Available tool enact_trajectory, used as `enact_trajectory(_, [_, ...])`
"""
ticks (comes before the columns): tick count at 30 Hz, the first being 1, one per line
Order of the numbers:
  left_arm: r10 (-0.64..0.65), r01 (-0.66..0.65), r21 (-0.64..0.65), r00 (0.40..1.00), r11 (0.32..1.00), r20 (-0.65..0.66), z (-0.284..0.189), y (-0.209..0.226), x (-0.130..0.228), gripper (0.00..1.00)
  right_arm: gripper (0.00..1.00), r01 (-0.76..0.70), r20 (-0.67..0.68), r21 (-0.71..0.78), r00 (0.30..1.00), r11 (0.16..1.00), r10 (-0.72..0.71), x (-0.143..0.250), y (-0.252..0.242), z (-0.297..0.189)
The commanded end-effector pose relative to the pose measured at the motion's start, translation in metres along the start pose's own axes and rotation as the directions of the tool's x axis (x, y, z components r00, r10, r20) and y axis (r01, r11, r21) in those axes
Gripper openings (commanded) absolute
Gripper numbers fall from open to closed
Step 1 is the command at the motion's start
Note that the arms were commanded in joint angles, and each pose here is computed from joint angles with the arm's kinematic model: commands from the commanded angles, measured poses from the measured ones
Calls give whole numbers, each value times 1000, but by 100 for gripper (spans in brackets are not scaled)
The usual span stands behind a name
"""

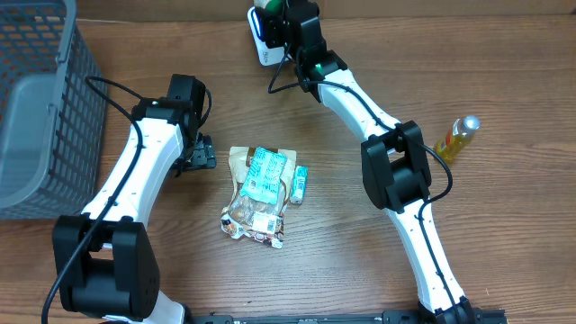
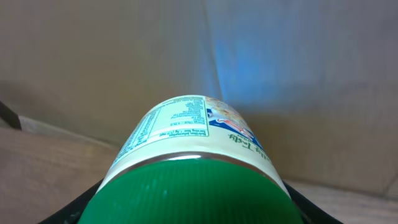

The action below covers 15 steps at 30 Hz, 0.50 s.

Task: Scan the item barcode
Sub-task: 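Hold the jar under the white barcode scanner with right gripper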

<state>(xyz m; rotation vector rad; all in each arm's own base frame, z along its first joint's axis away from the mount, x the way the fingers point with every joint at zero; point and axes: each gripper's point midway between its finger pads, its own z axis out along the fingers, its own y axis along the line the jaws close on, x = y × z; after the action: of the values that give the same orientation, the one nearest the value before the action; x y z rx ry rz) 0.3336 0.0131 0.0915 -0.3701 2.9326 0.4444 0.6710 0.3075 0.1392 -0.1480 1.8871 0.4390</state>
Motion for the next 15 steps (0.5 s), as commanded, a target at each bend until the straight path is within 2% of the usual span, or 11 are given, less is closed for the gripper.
enact_trajectory(1, [-28, 28, 1, 999, 1000, 37, -9, 4, -8, 100, 34, 0, -33, 16, 999, 1000, 0, 14, -5, 4])
enact_trajectory(9, [-27, 27, 1, 999, 1000, 37, -9, 4, -8, 99, 34, -2, -42, -29, 999, 1000, 1, 15, 3, 4])
enact_trajectory(11, [-27, 27, 1, 999, 1000, 37, -9, 4, -8, 100, 31, -2, -37, -33, 999, 999, 1, 14, 4, 4])
enact_trajectory(15, [-27, 27, 1, 999, 1000, 37, -9, 4, -8, 100, 31, -2, 20, -52, 1000, 999, 3, -14, 11, -3])
